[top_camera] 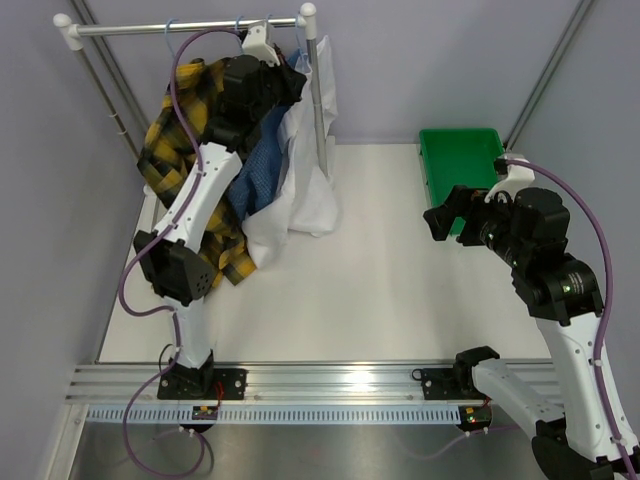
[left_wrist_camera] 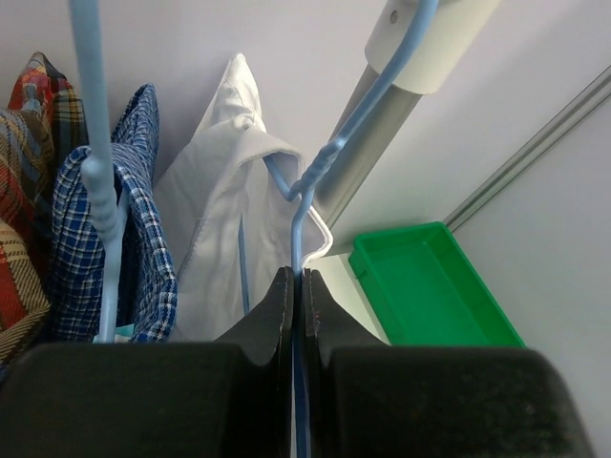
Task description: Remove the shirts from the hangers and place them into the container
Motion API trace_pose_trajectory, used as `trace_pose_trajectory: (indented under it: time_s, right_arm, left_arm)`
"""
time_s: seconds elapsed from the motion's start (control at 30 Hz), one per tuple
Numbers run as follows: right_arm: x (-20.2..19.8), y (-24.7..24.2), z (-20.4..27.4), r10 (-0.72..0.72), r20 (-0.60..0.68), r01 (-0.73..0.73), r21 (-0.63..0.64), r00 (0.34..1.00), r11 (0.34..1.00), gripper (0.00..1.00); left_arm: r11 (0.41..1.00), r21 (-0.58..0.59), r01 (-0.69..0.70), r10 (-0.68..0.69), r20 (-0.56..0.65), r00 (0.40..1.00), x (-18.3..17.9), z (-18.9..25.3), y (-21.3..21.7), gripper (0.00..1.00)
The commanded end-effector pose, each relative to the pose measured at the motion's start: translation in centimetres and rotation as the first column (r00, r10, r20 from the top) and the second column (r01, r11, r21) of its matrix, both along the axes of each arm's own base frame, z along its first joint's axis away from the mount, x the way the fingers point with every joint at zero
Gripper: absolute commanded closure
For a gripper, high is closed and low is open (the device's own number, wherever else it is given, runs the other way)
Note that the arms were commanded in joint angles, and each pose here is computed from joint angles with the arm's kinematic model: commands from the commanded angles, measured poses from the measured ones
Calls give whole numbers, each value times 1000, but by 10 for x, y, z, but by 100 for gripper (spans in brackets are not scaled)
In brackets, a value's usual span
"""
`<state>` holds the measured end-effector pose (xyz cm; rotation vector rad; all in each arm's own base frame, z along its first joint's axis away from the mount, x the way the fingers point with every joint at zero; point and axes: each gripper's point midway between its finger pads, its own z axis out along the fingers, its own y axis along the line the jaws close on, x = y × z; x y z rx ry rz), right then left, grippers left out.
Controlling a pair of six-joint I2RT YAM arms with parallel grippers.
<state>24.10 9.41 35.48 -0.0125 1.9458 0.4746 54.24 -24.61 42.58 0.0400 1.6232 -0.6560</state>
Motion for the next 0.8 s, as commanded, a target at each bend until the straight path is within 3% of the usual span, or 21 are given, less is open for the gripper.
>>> trace_pose_trajectory:
  time_s: [0.0, 0.07, 0.27, 0.47, 0.57, 0.77]
  right_arm:
    - [-11, 2, 3, 44, 11, -44, -24, 999, 999, 1]
    - [-11, 2, 1, 43, 13, -43, -29, 999, 999, 0]
    - [-11, 2, 1, 47, 18, -46, -34, 999, 998, 0]
    - [-11, 4, 4, 67, 31, -66, -38, 997, 997, 0]
    - [-10, 5, 5, 78, 39, -77, -45, 996, 996, 1]
    - [-6, 11, 16, 116, 62, -113, -50, 991, 992, 1]
  left_arm:
    - [995, -87, 47, -20, 285, 958, -51, 116, 12, 100]
    - [994, -105, 31, 8, 346, 938, -73, 145, 25, 100]
    - [993, -115, 16, 29, 386, 922, -104, 170, 41, 100]
    - [995, -95, 33, -5, 280, 960, -134, 141, 49, 100]
    - [998, -50, 26, -16, 192, 981, -142, 101, 52, 100]
    - [998, 23, 64, -66, 148, 987, -202, 71, 69, 100]
